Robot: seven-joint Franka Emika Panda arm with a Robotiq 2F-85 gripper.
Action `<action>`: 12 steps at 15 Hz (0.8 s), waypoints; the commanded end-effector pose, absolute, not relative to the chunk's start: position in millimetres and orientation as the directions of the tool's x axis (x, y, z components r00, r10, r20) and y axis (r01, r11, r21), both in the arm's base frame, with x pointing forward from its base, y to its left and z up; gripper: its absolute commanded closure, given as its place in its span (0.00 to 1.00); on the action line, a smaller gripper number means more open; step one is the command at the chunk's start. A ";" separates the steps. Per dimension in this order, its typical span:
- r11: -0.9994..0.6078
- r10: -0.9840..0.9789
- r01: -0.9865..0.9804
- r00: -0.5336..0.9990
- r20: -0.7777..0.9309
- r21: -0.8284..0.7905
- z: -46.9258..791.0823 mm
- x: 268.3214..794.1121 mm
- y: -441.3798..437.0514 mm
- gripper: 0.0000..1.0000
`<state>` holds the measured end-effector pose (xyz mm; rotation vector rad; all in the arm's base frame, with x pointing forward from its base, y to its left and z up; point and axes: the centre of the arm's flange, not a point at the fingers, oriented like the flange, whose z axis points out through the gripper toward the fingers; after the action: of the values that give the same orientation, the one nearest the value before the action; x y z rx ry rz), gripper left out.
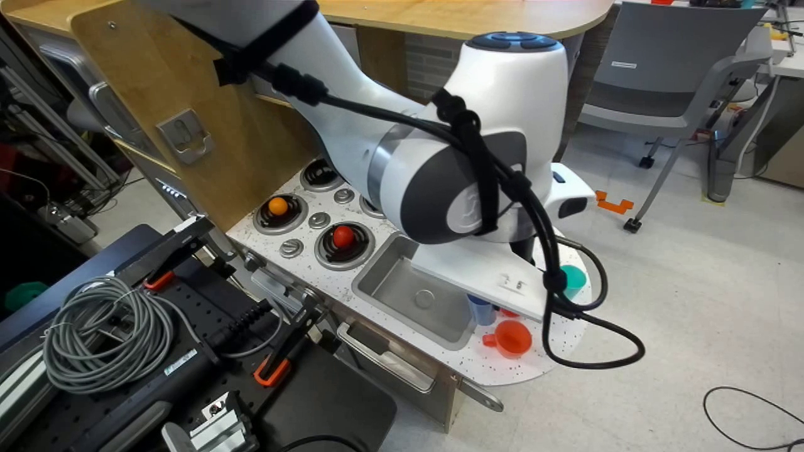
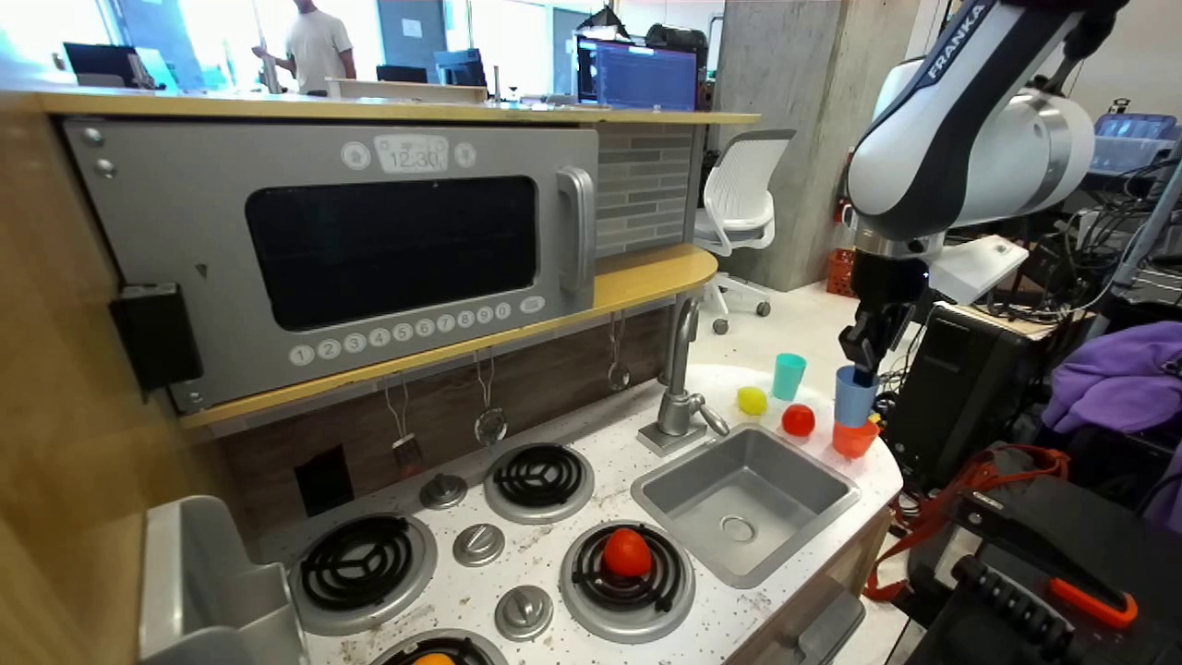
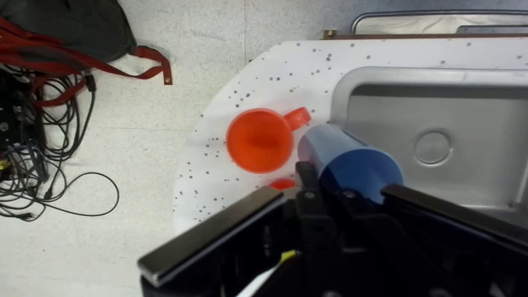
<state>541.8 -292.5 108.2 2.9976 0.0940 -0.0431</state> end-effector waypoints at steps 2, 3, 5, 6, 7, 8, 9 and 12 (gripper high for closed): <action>-0.993 0.056 0.061 0.997 -0.050 0.105 110.3 533.6 -218.0 0.99; -0.996 0.029 0.033 0.998 -0.058 0.079 103.1 537.9 -207.4 0.99; -0.997 -0.037 -0.031 0.996 -0.075 0.070 83.2 552.2 -188.2 0.99; -0.996 -0.065 -0.059 0.994 -0.084 0.064 77.0 557.1 -179.7 0.99; -0.995 -0.091 -0.086 0.992 -0.092 0.057 67.4 563.7 -170.5 0.99; -0.992 -0.116 -0.111 0.988 -0.100 0.057 58.2 568.2 -162.6 0.99; -0.990 -0.137 -0.132 0.985 -0.107 0.059 47.6 571.7 -155.5 0.99; -0.982 -0.176 -0.166 0.977 -0.120 0.089 17.6 579.4 -140.0 0.99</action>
<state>559.4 -147.6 45.8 3.0754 -0.1895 -0.1582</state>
